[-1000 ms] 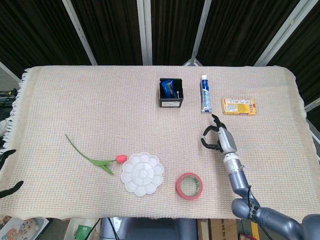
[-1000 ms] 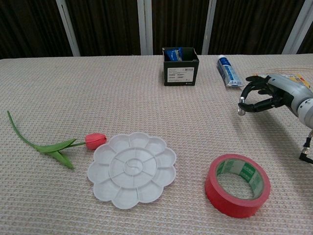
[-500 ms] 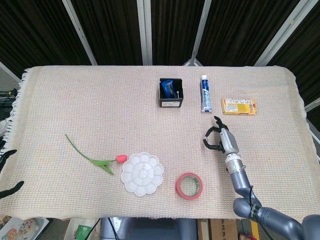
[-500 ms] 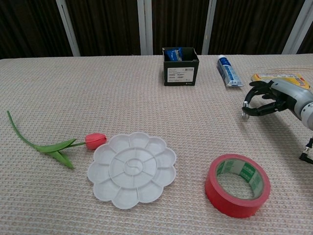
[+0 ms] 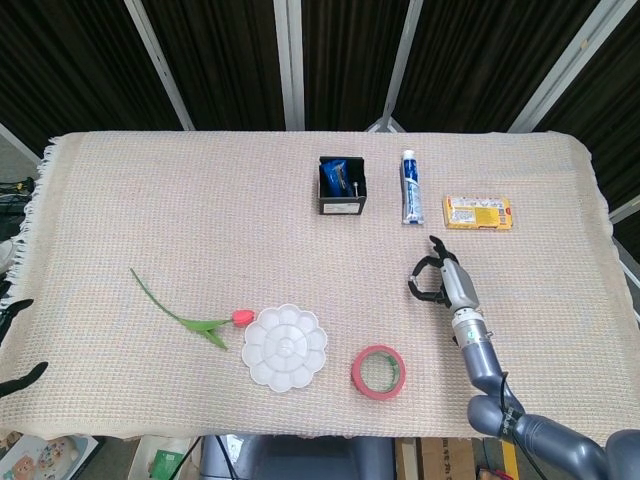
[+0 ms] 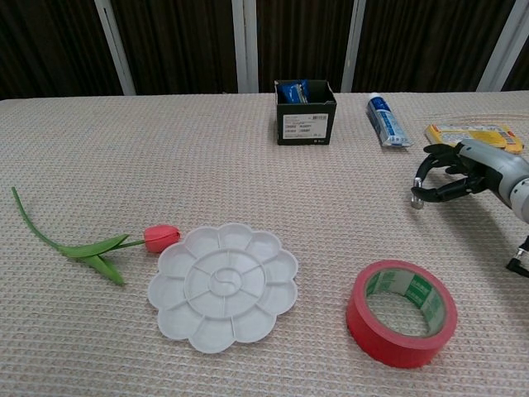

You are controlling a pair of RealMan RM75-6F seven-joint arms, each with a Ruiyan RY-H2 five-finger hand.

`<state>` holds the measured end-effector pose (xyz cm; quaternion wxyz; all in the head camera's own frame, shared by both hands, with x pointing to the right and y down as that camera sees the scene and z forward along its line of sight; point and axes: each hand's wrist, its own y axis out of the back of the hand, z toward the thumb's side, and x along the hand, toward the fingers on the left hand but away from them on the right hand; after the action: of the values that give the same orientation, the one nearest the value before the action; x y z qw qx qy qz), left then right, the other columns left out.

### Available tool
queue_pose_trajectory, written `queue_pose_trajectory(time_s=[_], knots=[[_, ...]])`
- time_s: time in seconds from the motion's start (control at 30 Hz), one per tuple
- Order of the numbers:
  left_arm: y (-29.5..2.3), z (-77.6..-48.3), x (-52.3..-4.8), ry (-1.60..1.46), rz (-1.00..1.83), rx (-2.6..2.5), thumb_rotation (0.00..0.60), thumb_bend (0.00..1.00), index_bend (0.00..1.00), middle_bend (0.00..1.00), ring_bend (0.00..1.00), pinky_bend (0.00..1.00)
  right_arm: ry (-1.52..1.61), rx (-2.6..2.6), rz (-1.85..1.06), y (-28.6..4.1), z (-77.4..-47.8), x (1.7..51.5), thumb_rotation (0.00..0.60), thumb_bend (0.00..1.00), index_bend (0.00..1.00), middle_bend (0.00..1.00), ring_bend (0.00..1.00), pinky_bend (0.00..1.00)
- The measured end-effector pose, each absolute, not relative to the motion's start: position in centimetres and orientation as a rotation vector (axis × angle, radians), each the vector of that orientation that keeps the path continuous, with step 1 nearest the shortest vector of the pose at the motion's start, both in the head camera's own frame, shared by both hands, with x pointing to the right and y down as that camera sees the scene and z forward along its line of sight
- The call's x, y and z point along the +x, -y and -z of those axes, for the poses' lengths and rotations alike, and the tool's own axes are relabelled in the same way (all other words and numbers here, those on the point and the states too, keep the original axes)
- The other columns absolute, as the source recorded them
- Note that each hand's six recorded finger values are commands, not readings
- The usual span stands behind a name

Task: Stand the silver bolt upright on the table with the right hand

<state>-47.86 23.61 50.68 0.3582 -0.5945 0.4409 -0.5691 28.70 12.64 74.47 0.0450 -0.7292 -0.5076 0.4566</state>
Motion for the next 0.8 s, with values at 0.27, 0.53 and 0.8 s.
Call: queue_pose_trajectory(time_s=[0.27, 0.53, 0.8], knots=[[-23.61, -50.69, -47.85, -1.137, 1.469, -1.534, 0.600, 0.25, 0.21, 0.00, 0.00, 0.00, 1.543, -2.233, -1.412, -12.66, -74.46, 28.88, 0.600, 0.37, 0.52, 0.04, 0.07, 0.01], [-23.64, -50.73, -47.79, -1.134, 1.470, -1.532, 0.600, 0.25, 0.21, 0.00, 0.00, 0.00, 1.535, -2.251, -1.428, -12.66, -74.33, 29.22, 0.600, 0.37, 0.48, 0.04, 0.05, 0.01], [-23.65, -50.75, -47.75, -1.133, 1.470, -1.532, 0.600, 0.25, 0.21, 0.00, 0.00, 0.00, 1.509, -2.264, -1.432, -12.71, -74.07, 29.30, 0.600, 0.37, 0.41, 0.01, 0.01, 0.00]])
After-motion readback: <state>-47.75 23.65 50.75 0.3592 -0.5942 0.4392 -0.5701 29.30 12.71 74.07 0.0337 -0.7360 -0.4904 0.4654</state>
